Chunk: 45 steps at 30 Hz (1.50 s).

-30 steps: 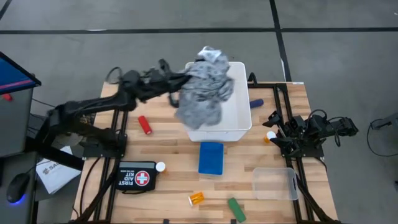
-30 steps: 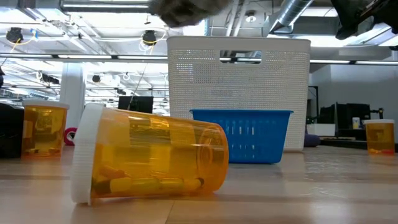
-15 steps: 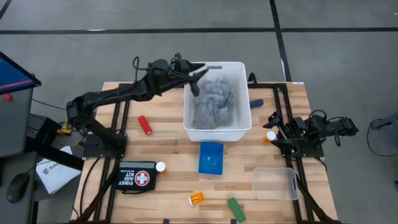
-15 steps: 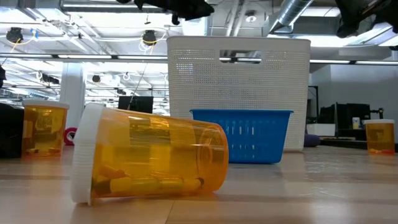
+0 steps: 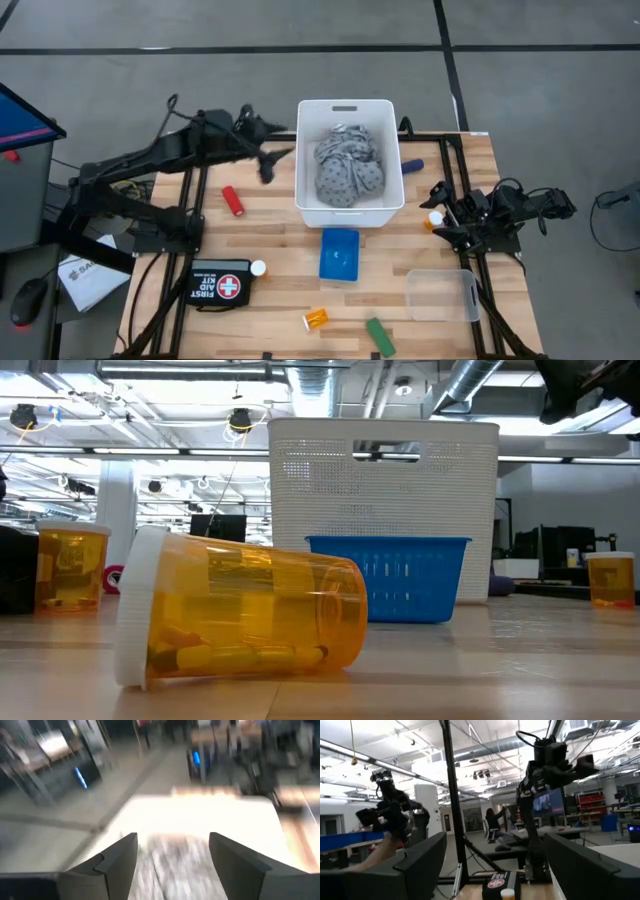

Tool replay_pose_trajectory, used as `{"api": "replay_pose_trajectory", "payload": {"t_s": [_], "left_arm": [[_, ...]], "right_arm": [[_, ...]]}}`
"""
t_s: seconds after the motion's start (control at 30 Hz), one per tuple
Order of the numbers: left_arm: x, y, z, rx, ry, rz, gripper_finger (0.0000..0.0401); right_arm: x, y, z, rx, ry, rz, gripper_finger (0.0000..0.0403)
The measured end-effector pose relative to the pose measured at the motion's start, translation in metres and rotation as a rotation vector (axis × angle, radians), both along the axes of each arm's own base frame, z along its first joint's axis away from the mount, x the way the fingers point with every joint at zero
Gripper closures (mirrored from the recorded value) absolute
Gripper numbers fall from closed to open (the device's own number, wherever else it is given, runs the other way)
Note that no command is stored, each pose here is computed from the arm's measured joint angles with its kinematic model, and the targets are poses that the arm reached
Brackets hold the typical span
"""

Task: Pick & place medical supplies in basket/bin
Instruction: Put the red bandage into the transparent bin

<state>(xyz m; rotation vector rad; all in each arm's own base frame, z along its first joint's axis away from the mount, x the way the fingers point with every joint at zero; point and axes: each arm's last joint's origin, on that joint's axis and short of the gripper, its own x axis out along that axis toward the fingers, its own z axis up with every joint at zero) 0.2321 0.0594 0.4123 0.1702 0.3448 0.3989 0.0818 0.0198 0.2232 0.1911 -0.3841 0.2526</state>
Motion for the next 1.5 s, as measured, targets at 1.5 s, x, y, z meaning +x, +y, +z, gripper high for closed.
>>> {"api": "replay_pose_trajectory", "payload": {"t_s": [1.5], "left_arm": [[-0.061, -0.019, -0.232, -0.877, 0.443, 1.109, 0.0148]], "right_arm": [[0.000, 0.004, -0.002, 0.125, 0.051, 0.087, 0.0075]]}}
